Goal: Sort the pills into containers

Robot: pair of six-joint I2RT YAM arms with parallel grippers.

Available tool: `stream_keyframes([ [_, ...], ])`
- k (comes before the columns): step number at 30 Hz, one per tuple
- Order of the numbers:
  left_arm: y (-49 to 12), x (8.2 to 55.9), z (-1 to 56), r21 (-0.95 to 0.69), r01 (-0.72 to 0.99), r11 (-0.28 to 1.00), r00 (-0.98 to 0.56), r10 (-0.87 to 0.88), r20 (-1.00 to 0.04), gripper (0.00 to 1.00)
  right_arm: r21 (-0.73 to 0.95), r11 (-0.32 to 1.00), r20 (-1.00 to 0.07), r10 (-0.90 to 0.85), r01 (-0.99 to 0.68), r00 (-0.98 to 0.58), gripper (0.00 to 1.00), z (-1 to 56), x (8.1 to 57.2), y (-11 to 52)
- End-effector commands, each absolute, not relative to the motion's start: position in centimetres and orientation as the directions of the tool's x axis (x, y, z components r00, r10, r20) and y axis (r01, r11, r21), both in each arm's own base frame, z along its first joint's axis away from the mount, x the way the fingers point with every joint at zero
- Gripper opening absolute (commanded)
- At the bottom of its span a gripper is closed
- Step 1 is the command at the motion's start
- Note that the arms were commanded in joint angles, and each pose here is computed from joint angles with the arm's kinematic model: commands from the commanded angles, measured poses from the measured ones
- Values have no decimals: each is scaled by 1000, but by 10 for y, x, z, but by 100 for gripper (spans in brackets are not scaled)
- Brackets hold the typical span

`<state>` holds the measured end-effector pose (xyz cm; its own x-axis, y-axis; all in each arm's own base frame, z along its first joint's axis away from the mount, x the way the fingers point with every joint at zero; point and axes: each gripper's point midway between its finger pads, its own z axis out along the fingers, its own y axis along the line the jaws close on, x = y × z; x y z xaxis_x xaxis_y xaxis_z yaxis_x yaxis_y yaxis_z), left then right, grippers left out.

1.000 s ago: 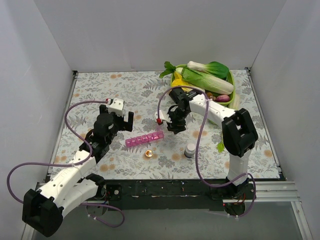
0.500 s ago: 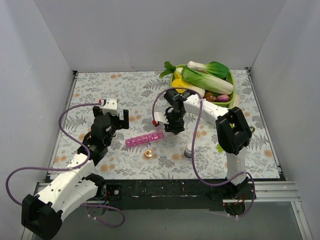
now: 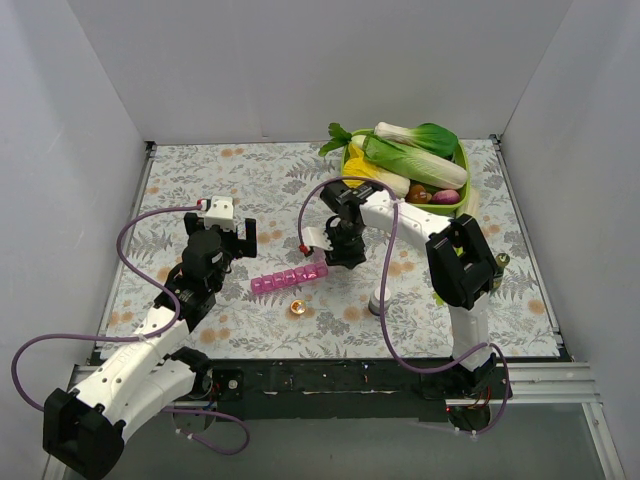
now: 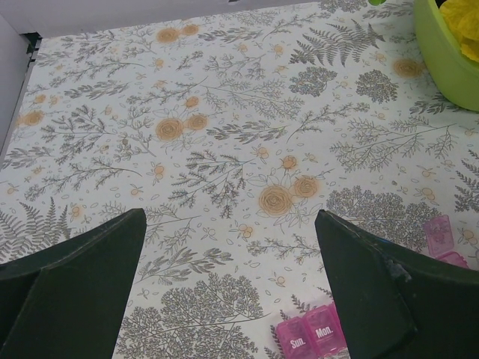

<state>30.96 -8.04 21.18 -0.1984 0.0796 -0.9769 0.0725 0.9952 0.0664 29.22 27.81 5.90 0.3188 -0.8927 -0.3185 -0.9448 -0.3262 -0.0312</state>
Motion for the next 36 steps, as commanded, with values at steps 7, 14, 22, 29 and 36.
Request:
stream_keyframes([
  [7, -79, 310, 223, 50, 61, 997, -166, 60, -984, 98, -37, -329, -277, -904, -944, 326, 5, 65, 294, 282],
  [14, -80, 309, 224, 47, 68, 997, -163, 57, -985, 98, -41, -331, -255, -909, -943, 330, 4, 65, 293, 284],
  [22, -80, 309, 226, 44, 67, 997, -158, 54, -986, 98, -35, -330, -223, -918, -943, 329, 4, 61, 291, 284],
  [29, -79, 308, 228, 40, 65, 997, -153, 50, -987, 98, -35, -327, -201, -923, -944, 327, 4, 60, 294, 284],
  [36, -80, 307, 228, 40, 68, 997, -151, 50, -987, 98, -37, -329, -186, -926, -944, 330, 4, 61, 293, 284],
])
